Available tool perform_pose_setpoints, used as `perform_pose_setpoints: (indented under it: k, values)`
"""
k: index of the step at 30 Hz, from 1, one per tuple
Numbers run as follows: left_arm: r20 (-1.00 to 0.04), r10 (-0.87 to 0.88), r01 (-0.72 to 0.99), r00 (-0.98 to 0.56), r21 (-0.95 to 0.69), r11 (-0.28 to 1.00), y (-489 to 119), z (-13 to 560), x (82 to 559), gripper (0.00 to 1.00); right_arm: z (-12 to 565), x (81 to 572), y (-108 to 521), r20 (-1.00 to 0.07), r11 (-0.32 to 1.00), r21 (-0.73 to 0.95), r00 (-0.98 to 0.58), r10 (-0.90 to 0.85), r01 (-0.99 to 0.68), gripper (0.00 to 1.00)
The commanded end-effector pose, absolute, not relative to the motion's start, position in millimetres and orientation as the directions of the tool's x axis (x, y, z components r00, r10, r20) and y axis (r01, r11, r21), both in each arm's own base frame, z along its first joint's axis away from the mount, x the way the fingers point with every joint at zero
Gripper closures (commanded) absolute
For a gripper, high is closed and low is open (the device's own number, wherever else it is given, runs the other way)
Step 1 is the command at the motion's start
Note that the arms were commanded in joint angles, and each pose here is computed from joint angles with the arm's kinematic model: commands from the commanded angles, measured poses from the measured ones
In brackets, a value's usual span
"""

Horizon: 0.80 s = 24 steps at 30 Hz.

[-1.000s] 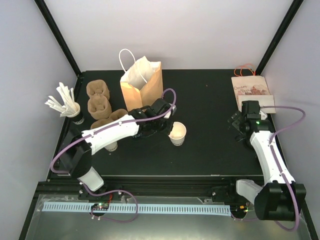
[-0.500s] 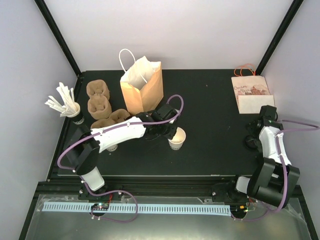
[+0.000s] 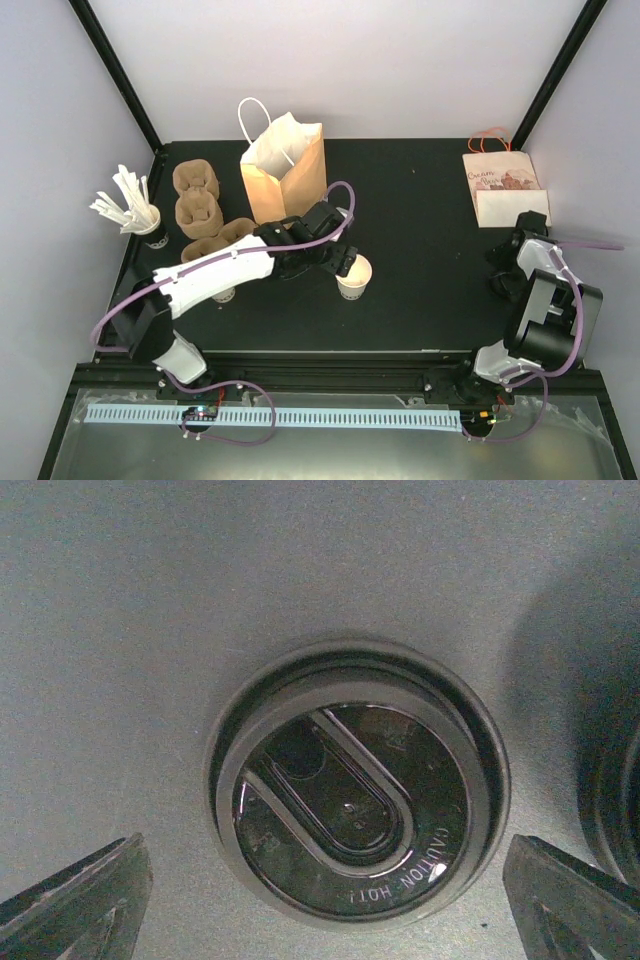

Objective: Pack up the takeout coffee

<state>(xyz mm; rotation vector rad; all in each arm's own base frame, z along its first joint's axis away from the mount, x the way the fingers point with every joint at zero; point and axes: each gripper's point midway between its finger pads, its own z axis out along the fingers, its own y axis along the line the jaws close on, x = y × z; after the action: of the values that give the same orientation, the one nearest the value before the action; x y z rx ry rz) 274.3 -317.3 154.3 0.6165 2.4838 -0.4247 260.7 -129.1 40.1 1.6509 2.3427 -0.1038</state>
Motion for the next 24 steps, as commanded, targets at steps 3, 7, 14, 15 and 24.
perform_pose_setpoints:
  k: [3,7,14,15,24]
  values:
    - [-0.660,0.295,0.515,-0.691,-0.164,0.841,-312.1,207.2,276.3,0.10,39.5,269.7,-138.4,-0.284,0.317,0.106,-0.277,0.918,0.943,0.03]
    - [-0.666,0.289,0.514,-0.688,-0.165,0.842,-309.7,213.3,275.1,0.10,29.8,266.7,-138.9,-0.264,0.301,0.073,-0.273,0.925,0.951,0.05]
    - [-0.676,0.275,0.507,-0.683,-0.168,0.846,-306.0,220.8,273.9,0.10,30.4,262.9,-141.2,-0.274,0.284,0.059,-0.258,0.926,0.957,0.13]
    - [-0.677,0.274,0.506,-0.683,-0.167,0.846,-305.4,221.5,274.1,0.10,31.9,261.1,-141.4,-0.278,0.278,0.057,-0.252,0.927,0.959,0.16]
    - [-0.689,0.279,0.501,-0.669,-0.142,0.854,-300.6,231.7,276.0,0.10,49.9,259.8,-143.5,-0.305,0.282,0.067,-0.249,0.919,0.957,0.21]
